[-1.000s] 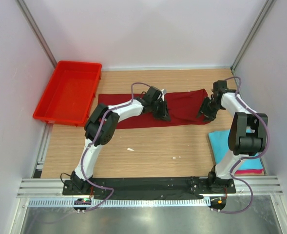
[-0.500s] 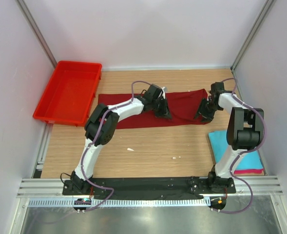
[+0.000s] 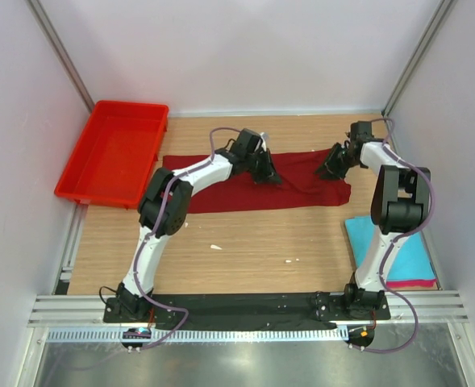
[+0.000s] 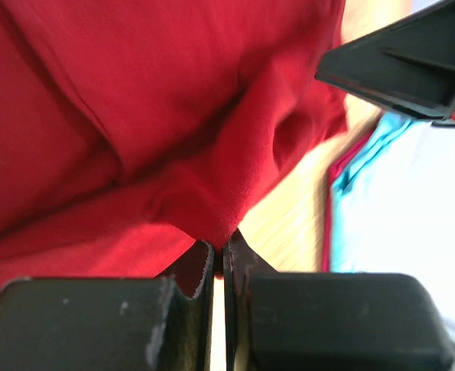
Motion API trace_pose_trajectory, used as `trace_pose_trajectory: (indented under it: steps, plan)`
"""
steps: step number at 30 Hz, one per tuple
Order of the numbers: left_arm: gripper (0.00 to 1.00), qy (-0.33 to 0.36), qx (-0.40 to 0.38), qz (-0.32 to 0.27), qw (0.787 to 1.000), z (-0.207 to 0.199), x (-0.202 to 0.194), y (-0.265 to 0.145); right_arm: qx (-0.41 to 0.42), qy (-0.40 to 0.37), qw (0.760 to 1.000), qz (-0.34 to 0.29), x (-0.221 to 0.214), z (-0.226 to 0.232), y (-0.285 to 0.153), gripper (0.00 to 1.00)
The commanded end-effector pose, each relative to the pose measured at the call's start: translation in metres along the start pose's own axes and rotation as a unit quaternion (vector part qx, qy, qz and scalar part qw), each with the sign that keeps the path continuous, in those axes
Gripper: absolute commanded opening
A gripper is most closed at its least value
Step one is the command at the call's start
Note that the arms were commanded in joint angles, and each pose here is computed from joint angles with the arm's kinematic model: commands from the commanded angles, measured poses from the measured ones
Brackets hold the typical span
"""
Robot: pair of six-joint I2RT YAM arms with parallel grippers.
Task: Fold and stack the t-shirts
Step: Fold the tshirt
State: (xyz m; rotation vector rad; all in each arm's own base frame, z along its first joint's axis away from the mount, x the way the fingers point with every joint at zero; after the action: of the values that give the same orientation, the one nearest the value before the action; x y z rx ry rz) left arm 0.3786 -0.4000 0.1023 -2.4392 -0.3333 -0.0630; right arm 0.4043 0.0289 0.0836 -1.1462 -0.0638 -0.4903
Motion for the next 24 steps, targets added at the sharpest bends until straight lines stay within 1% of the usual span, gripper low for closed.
trace_pose_trajectory:
  steps: [1, 4, 5, 6, 7, 8, 10, 11, 12, 13, 14, 15, 16, 17, 21, 24]
  plan:
    - [0.0, -0.03, -0.033, -0.019, 0.999, -0.012, 0.034, -0.007, 0.088, 0.055, 0.994, -0.038, 0.04, 0.021, -0.011, 0.4]
    - [0.0, -0.045, -0.036, -0.007, 0.998, -0.006, 0.039, -0.002, 0.096, 0.06, 0.992, -0.051, 0.047, 0.019, -0.017, 0.54]
    - [0.0, -0.049, -0.038, -0.004, 0.998, -0.006, 0.04, -0.001, 0.088, 0.051, 0.993, -0.058, 0.05, 0.017, -0.02, 0.55]
    - [0.0, -0.052, -0.044, 0.003, 0.998, -0.008, 0.038, 0.0, 0.075, 0.045, 0.995, -0.045, 0.044, 0.015, -0.023, 0.55]
    - [0.0, -0.056, -0.044, 0.006, 0.997, -0.007, 0.037, 0.001, 0.067, 0.022, 0.996, -0.049, 0.043, 0.014, -0.03, 0.55]
    - [0.0, -0.057, -0.044, 0.008, 0.997, -0.007, 0.036, 0.001, 0.045, 0.015, 0.998, -0.04, 0.036, 0.008, -0.032, 0.55]
    - [0.0, -0.056, -0.043, 0.006, 0.998, -0.006, 0.035, 0.0, 0.029, -0.012, 0.999, -0.037, 0.026, 0.003, -0.038, 0.53]
    - [0.0, -0.052, -0.044, 0.005, 0.998, -0.006, 0.034, -0.001, 0.023, -0.015, 0.999, -0.032, 0.014, 0.001, -0.042, 0.51]
    - [0.0, -0.053, -0.041, 0.007, 0.998, -0.004, 0.033, 0.0, 0.023, -0.023, 0.999, -0.038, 0.01, 0.002, -0.043, 0.48]
    - [0.0, -0.052, -0.041, 0.009, 0.998, -0.003, 0.032, -0.001, 0.028, -0.026, 0.998, -0.041, 0.005, 0.003, -0.044, 0.4]
    - [0.0, -0.054, -0.039, 0.011, 0.998, -0.001, 0.031, 0.0, 0.031, -0.024, 0.999, -0.032, -0.008, 0.001, -0.042, 0.36]
    - [0.0, -0.057, -0.039, 0.013, 0.998, -0.001, 0.031, 0.0, 0.037, -0.026, 0.998, -0.037, -0.01, 0.001, -0.039, 0.35]
    - [0.0, -0.059, -0.038, 0.018, 0.997, 0.0, 0.028, 0.002, 0.044, -0.019, 0.999, -0.019, -0.024, -0.003, -0.029, 0.35]
    - [0.0, -0.059, -0.038, 0.018, 0.997, 0.0, 0.027, 0.002, 0.044, -0.019, 0.999, -0.019, -0.024, -0.003, -0.029, 0.35]
    - [0.0, -0.062, -0.036, 0.02, 0.997, 0.002, 0.026, 0.004, 0.049, -0.014, 0.999, -0.012, -0.03, -0.006, -0.021, 0.42]
    - [0.0, -0.061, -0.037, 0.019, 0.997, 0.001, 0.026, 0.004, 0.062, -0.004, 0.998, -0.005, -0.033, -0.006, -0.013, 0.43]
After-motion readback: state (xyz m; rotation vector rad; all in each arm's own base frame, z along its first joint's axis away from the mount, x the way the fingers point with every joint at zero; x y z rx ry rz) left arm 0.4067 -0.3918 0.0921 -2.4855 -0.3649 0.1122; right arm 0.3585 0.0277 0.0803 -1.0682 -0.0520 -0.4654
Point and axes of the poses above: each gripper's point midway between its finger pads, its own y axis out along the fingers, its own z axis along the line the jaws close on, x = y × z, the point moved 4 cm from there along -y, back along the fingers, and after that the axes turned 13 degrees about -y, right-handed, at the moved point
